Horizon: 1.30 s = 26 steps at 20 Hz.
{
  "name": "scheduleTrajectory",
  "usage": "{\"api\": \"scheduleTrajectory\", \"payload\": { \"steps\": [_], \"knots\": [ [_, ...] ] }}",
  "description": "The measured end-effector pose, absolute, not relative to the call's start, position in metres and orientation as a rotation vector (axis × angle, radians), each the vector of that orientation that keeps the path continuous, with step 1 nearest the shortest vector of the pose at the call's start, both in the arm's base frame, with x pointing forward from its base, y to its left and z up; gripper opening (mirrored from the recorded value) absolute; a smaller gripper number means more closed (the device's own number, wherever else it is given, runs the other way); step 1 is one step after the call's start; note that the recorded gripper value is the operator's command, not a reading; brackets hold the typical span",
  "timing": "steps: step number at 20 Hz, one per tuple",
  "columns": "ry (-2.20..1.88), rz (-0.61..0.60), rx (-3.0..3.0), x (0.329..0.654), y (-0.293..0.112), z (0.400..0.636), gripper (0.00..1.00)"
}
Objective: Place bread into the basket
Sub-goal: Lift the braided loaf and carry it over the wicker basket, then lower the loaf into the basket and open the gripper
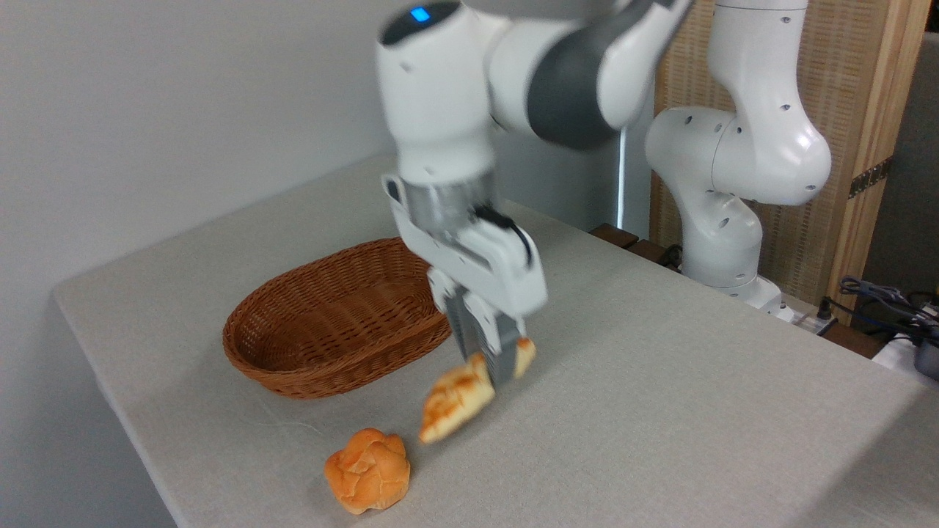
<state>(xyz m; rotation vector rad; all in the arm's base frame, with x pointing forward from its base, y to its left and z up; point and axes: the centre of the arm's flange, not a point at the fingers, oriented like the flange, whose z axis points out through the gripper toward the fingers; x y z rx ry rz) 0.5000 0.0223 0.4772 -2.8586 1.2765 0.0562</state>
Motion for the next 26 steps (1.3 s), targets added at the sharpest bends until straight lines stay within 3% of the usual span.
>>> {"api": "scheduleTrajectory", "payload": {
  "steps": [3, 6, 9, 12, 13, 14, 17, 18, 26],
  "knots": [
    [1.268, -0.088, -2.970, 0.514, 0.002, 0.517, 0.31],
    [1.229, -0.180, -3.040, 0.524, -0.010, 0.533, 0.31],
    [1.236, -0.162, -3.088, 0.532, -0.060, 0.524, 0.32],
    [1.251, -0.170, -3.092, 0.542, -0.128, 0.505, 0.47],
    [1.260, -0.191, -3.089, 0.544, -0.146, 0.499, 0.55],
    [1.265, -0.211, -3.089, 0.547, -0.161, 0.494, 0.75],
    [1.297, -0.249, -3.079, 0.551, -0.184, 0.483, 0.86],
    [1.307, -0.247, -3.077, 0.551, -0.188, 0.481, 1.00],
    [1.376, -0.199, -2.999, 0.548, -0.201, 0.471, 1.00]
  ]
}}
